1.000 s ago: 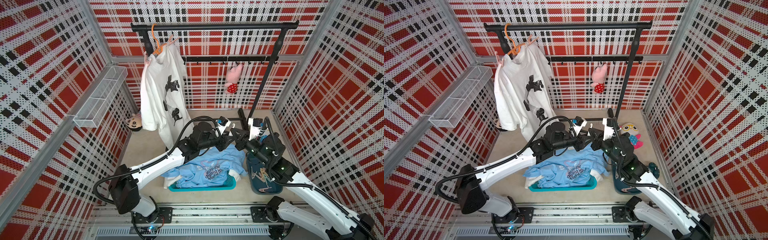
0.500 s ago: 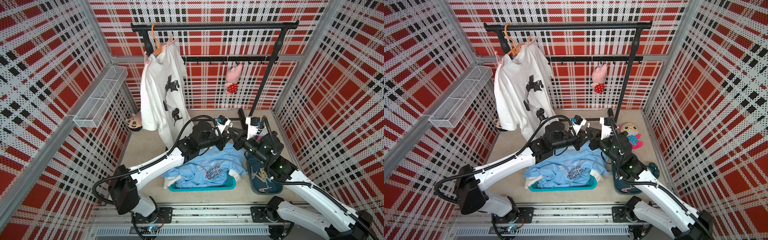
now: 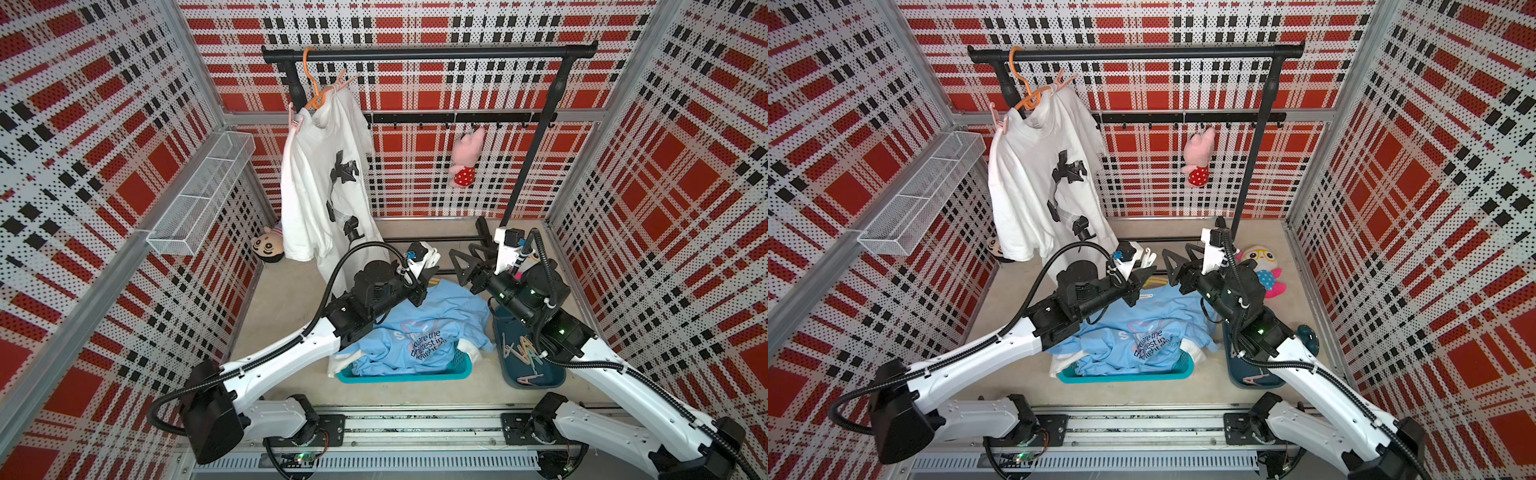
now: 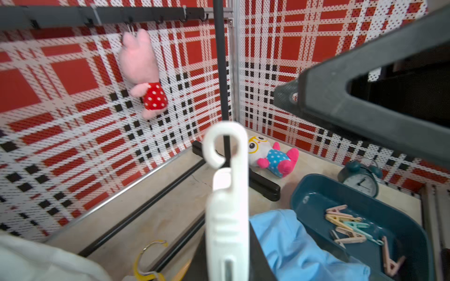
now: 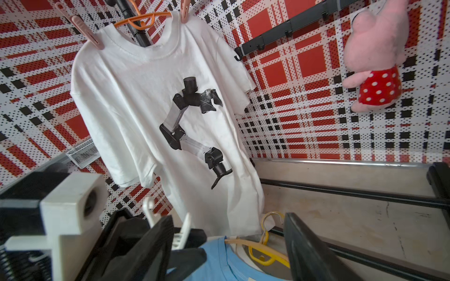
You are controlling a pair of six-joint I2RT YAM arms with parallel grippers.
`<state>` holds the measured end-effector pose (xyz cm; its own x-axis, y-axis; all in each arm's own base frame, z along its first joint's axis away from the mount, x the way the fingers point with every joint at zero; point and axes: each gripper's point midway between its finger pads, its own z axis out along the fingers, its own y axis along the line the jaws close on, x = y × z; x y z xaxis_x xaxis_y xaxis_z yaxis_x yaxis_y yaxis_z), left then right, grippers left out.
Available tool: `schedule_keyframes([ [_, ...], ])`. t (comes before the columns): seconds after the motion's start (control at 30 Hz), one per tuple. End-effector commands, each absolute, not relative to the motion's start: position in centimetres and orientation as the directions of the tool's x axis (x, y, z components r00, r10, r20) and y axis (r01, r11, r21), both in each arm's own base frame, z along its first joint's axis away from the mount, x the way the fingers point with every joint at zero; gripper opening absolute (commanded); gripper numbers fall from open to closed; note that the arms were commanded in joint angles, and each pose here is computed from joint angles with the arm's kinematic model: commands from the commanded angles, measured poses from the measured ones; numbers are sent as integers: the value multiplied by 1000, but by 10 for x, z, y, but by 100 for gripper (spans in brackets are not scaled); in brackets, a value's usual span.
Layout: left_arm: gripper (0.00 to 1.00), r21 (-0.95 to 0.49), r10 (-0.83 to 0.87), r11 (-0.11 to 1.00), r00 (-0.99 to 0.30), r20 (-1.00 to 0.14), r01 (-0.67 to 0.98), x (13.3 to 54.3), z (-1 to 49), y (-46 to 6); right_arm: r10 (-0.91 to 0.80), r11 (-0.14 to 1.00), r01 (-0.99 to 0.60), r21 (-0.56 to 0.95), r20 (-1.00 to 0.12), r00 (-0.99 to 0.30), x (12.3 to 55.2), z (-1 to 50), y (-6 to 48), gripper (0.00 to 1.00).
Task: Use clothespins to secure the t-shirt on both sides of the hanger
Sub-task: Pick up the clothespin from the storage box, then open the clothespin.
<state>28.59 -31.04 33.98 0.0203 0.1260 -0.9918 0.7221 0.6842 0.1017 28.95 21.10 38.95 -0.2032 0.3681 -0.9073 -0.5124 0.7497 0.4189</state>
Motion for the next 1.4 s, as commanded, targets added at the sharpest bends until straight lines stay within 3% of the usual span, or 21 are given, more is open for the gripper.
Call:
schedule_keyframes([
  [0.0, 4, 217, 139, 718, 168, -976, 661, 285, 365, -299, 382, 751, -473, 461, -887, -259, 287, 386, 206, 78],
  [0.13, 2, 247, 165, 723, 187, -968, 645, 286, 367, -299, 392, 631, -598, 494, -869, -303, 267, 397, 227, 84],
  [0.27, 2, 179, 95, 726, 161, -982, 664, 285, 374, -307, 397, 563, -689, 455, -881, -257, 253, 405, 233, 85],
  [0.9, 3, 149, 92, 701, 119, -989, 697, 278, 369, -333, 310, 522, -735, 432, -899, -308, 251, 402, 260, 75],
  [1.1, 2, 169, 119, 702, 120, -986, 692, 280, 366, -334, 359, 529, -700, 480, -874, -328, 256, 408, 258, 72],
  [1.37, 2, 182, 129, 700, 128, -983, 691, 279, 365, -333, 361, 528, -655, 541, -841, -403, 268, 403, 268, 57],
])
